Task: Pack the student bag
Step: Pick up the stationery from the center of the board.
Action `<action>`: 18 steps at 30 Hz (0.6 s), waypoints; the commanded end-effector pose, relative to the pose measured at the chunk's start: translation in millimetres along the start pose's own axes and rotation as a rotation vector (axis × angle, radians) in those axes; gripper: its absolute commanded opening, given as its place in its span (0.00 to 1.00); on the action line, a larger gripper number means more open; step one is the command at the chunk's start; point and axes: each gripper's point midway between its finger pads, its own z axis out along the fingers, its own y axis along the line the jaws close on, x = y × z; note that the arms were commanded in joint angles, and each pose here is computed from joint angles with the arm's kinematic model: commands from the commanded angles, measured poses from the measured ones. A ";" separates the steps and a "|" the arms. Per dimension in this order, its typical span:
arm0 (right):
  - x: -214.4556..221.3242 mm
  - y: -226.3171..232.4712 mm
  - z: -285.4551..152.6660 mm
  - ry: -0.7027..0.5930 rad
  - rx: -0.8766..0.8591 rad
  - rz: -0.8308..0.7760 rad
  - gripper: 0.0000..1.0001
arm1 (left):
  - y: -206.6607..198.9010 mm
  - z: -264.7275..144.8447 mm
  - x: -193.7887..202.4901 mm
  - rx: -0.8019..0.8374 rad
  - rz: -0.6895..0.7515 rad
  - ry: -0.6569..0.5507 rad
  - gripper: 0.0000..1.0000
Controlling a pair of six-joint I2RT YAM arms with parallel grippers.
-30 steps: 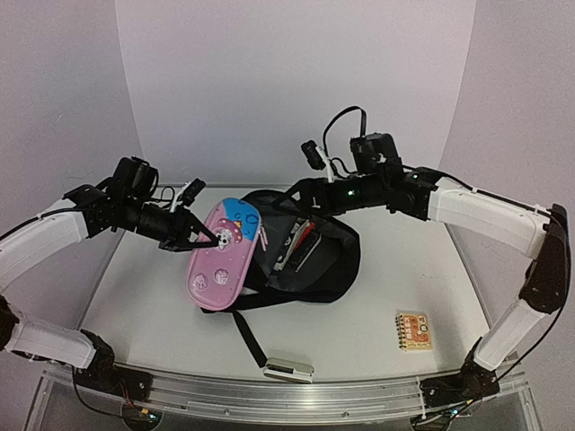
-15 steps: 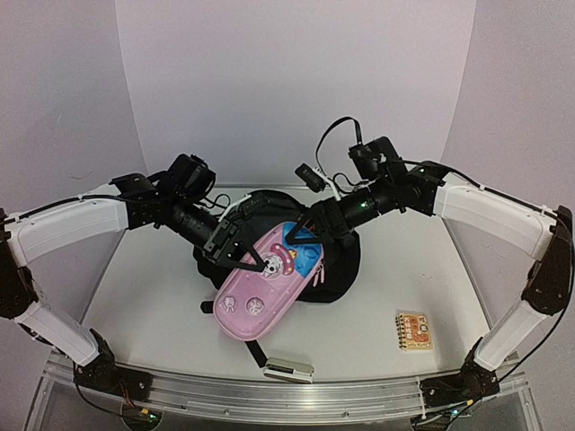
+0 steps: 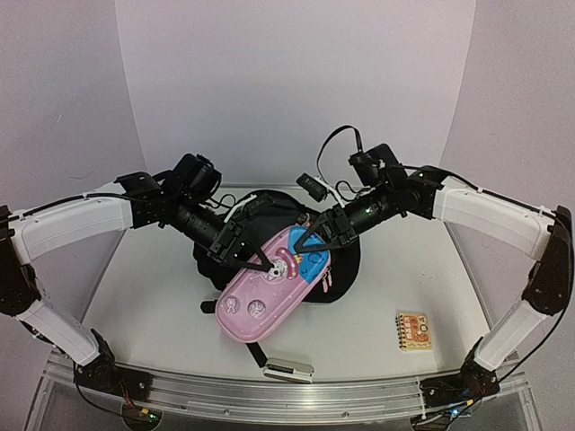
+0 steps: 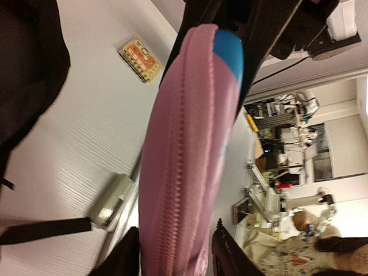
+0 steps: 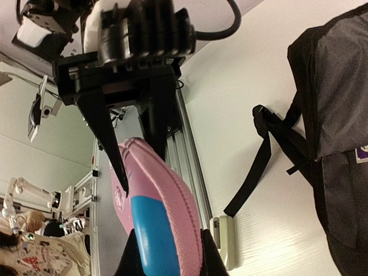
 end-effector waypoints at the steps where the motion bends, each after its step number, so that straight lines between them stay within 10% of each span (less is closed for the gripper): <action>1: -30.1 -16.8 -30.1 -0.154 0.245 0.024 0.00 | 30.4 -35.2 -57.1 -0.285 0.046 -0.261 0.66; 9: -62.7 -71.1 -147.9 -0.540 0.648 0.222 0.00 | 124.6 -132.1 -80.3 -0.597 -0.298 -0.648 0.89; 18: -41.8 -88.4 -192.1 -0.753 0.809 0.361 0.00 | 195.5 -123.1 -68.7 -0.605 -0.538 -0.659 0.93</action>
